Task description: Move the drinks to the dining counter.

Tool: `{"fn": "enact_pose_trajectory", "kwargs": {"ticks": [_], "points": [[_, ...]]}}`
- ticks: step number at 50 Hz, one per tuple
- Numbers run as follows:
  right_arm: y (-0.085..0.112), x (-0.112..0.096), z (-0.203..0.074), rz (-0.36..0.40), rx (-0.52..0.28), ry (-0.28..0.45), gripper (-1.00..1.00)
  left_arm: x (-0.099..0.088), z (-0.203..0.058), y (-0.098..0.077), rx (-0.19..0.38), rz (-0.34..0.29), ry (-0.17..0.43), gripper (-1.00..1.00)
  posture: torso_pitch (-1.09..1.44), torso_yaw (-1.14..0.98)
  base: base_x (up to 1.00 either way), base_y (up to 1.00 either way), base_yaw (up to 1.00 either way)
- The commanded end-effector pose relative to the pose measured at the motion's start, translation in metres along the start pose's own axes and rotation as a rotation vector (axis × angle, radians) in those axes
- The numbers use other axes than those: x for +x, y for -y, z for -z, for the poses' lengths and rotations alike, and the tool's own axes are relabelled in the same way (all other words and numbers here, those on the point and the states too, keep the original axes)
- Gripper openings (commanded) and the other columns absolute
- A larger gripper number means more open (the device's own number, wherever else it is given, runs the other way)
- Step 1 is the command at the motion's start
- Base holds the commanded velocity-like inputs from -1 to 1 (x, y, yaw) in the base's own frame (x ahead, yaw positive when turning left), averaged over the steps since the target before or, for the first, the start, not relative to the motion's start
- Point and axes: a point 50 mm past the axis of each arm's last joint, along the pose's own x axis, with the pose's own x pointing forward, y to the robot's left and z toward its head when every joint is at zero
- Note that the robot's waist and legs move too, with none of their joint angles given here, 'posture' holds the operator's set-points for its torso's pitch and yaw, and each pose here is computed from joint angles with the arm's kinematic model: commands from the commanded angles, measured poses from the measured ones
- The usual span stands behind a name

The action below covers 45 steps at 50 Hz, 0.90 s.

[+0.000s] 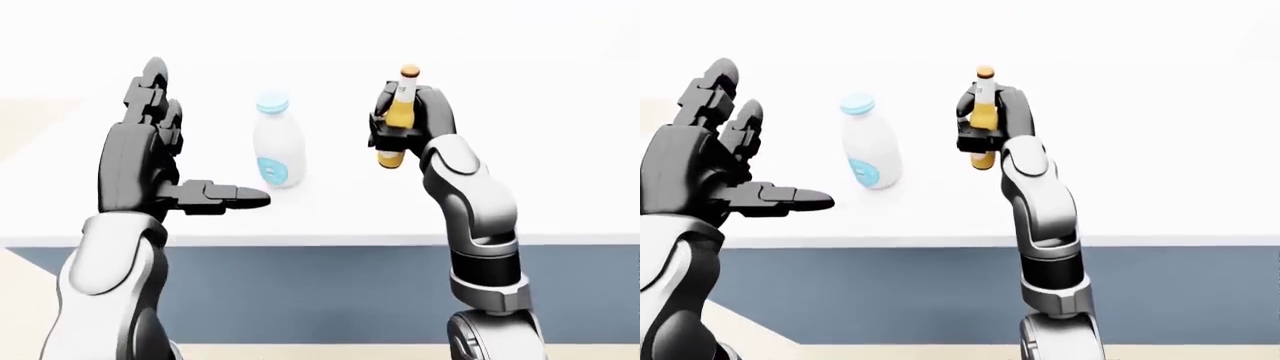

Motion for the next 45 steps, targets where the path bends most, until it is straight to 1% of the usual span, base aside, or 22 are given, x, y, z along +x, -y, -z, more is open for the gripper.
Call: {"fn": "enact_pose_trajectory", "kwargs": {"ticks": [1, 7, 20, 32, 45], "points": [[0.001, -0.001, -0.024, 0.015, 0.002, 0.132, -1.00, -0.002, -0.012, -0.001, 0.003, -0.010, 0.068, 1.00, 0.00, 0.00, 0.00, 0.00, 0.00], [0.003, 0.001, -0.020, 0.027, -0.002, 0.119, -1.00, -0.003, -0.017, -0.001, 0.001, -0.009, 0.078, 1.00, 0.00, 0.00, 0.00, 0.00, 0.00], [0.004, 0.005, -0.004, 0.047, -0.013, 0.079, -1.00, -0.003, -0.016, 0.001, 0.003, -0.007, 0.081, 1.00, 0.00, 0.00, 0.00, 0.00, 0.00], [0.005, 0.009, 0.012, 0.055, -0.001, 0.051, -1.00, -0.004, -0.015, 0.001, -0.001, -0.009, 0.084, 1.00, 0.00, 0.00, 0.00, 0.00, 0.00], [0.005, 0.010, 0.016, 0.055, 0.003, 0.044, -1.00, -0.004, -0.014, 0.002, 0.002, -0.006, 0.084, 1.00, 0.00, 0.00, 0.00, 0.00, 0.00]]}}
